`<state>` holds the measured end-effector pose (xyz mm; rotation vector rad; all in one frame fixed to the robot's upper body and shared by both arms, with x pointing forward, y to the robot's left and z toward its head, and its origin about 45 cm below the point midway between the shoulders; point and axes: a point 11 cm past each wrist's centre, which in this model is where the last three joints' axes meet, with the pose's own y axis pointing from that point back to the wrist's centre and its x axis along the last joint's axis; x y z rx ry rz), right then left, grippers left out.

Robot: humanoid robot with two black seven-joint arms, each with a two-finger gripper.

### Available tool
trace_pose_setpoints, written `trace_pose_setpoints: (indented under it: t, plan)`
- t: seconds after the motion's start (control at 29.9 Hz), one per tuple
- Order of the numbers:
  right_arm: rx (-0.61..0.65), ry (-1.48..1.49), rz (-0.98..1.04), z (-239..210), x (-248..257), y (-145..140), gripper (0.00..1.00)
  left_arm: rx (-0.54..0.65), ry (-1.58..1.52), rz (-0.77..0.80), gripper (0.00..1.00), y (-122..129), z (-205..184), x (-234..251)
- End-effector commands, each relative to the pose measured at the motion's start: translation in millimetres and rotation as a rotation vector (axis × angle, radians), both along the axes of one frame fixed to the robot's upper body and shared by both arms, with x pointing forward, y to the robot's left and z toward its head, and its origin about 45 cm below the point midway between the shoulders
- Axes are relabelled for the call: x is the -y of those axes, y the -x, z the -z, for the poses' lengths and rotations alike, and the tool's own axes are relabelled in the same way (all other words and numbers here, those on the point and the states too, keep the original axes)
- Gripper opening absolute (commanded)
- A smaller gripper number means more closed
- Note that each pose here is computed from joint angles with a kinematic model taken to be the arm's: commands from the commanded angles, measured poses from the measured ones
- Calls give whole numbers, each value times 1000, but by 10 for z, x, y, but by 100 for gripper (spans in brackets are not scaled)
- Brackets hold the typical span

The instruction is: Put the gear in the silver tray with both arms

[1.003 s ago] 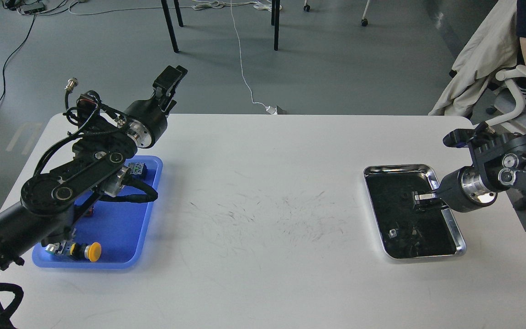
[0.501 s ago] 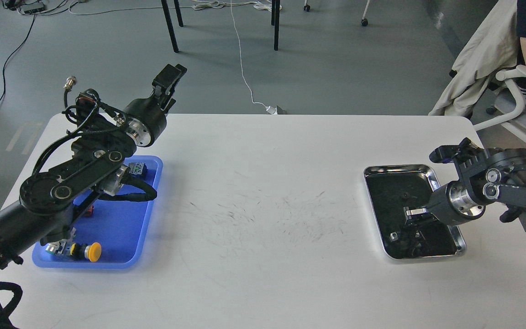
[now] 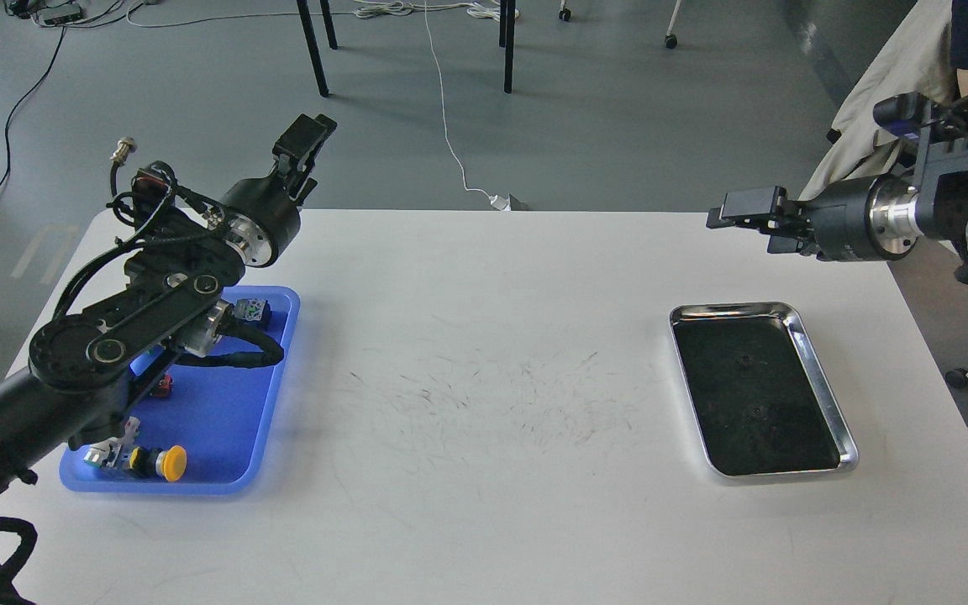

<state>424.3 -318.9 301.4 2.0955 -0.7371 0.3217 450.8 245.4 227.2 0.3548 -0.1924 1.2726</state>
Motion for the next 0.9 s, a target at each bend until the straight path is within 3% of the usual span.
trace_pose_setpoints:
  t: [0.0,0.17,0.37,0.6,0.7,0.87]
  plan:
    - [65,-480,168,-439,66,-159,99,12,29,-23,98,-35,-68,-38]
    - [18,-1107,469,-615,565,-173,99,8,51,-45,98,-48,-90,-112]
    - [-82,-1456,805,115,1110,65,99,-6,89,-71,98,-60,-102,-191]
    - [-186,-1525,916,878,727,-85,99,-10,95,-75,98,-63,-92,-205]
    - [-272,-1520,847,859,285,-272,99,-14,172,-106,98,-91,-143,-249]
    - [-366,-1538,755,821,-197,-326,99,-54,321,-163,98,-109,-132,-346]
